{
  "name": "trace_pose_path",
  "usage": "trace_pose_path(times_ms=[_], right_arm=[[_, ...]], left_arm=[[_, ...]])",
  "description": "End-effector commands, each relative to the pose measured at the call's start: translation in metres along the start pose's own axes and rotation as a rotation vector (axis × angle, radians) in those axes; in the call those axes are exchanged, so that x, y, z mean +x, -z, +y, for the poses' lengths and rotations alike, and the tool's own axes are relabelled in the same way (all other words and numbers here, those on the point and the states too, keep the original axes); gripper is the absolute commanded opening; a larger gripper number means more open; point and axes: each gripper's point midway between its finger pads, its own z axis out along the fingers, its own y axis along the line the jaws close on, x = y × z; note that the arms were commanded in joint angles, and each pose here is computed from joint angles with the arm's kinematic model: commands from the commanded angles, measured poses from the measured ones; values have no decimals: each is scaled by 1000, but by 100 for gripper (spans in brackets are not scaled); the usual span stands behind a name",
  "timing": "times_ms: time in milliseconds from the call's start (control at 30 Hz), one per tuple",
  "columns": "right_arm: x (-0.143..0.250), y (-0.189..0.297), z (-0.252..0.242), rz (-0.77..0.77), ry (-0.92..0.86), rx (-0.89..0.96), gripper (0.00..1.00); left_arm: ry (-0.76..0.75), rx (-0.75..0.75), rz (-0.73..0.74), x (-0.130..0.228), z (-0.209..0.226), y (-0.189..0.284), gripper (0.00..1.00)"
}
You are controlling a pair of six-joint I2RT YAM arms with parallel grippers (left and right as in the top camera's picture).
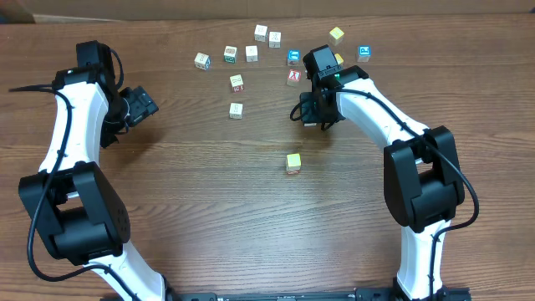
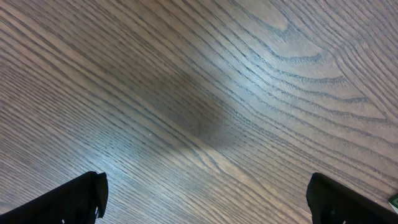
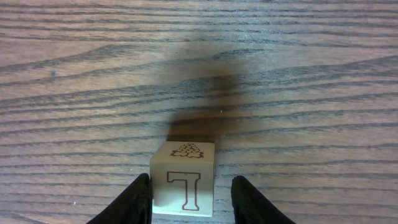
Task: Form a tower
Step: 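Lower the right gripper and close it on the T block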
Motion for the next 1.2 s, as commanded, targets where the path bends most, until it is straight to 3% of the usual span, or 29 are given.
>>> trace_pose_path(times_ms=[0, 833, 1167], right_arm=[[1, -1, 0, 0, 3, 5, 39], [5, -11, 2, 0, -4, -11, 38], [6, -11, 1, 0, -3, -7, 32]], left_arm=[[-10, 6, -9, -4, -3, 1, 100], [-9, 6, -9, -4, -3, 1, 100], [-9, 6, -9, -4, -3, 1, 100]])
